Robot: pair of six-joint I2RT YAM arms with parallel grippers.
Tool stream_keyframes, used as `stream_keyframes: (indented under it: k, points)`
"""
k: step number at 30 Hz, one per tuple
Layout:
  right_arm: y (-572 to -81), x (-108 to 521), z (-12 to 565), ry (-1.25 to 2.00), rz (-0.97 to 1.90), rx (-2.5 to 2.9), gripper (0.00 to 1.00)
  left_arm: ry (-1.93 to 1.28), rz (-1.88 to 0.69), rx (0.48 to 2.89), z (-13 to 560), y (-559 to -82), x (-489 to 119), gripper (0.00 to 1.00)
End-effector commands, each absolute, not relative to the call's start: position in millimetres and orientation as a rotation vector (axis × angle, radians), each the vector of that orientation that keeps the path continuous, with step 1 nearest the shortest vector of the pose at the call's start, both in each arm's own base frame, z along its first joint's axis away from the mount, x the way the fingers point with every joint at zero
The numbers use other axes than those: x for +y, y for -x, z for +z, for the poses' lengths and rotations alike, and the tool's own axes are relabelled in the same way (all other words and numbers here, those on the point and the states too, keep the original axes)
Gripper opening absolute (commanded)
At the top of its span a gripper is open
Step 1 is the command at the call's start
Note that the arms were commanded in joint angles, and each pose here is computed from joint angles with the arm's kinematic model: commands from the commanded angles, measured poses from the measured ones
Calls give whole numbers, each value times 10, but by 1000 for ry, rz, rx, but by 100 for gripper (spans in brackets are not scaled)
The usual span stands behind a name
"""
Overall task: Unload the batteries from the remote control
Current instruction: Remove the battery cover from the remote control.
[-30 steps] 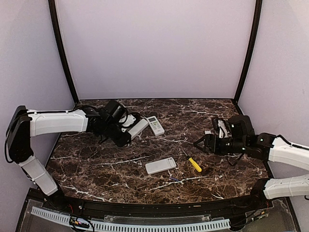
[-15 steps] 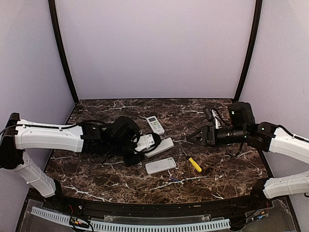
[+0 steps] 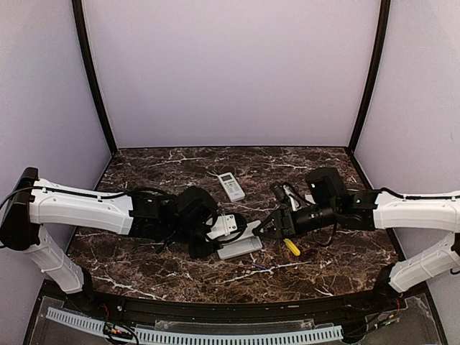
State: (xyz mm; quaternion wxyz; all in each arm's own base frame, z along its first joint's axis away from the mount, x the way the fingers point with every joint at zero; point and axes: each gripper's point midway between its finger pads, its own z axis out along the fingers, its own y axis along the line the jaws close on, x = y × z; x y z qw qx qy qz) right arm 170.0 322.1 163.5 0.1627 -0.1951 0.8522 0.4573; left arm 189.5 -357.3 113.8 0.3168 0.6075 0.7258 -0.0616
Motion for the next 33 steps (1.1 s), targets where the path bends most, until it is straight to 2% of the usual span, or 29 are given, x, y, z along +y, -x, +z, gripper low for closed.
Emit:
stream_keyframes:
  k: [1, 20, 33]
  points:
    - [-1692, 3458, 1682, 599, 1349, 2390, 77, -1615, -145, 1902, 1138, -1857, -3541, 24]
    - [-1817, 3588, 1489, 488, 1292, 2461, 66, -1626, -147, 1896, 1128, -1825, -3559, 23]
    - [-1846, 3648, 1483, 493, 1304, 2454, 53, -1630, -142, 1896, 1119, -1823, -3559, 23]
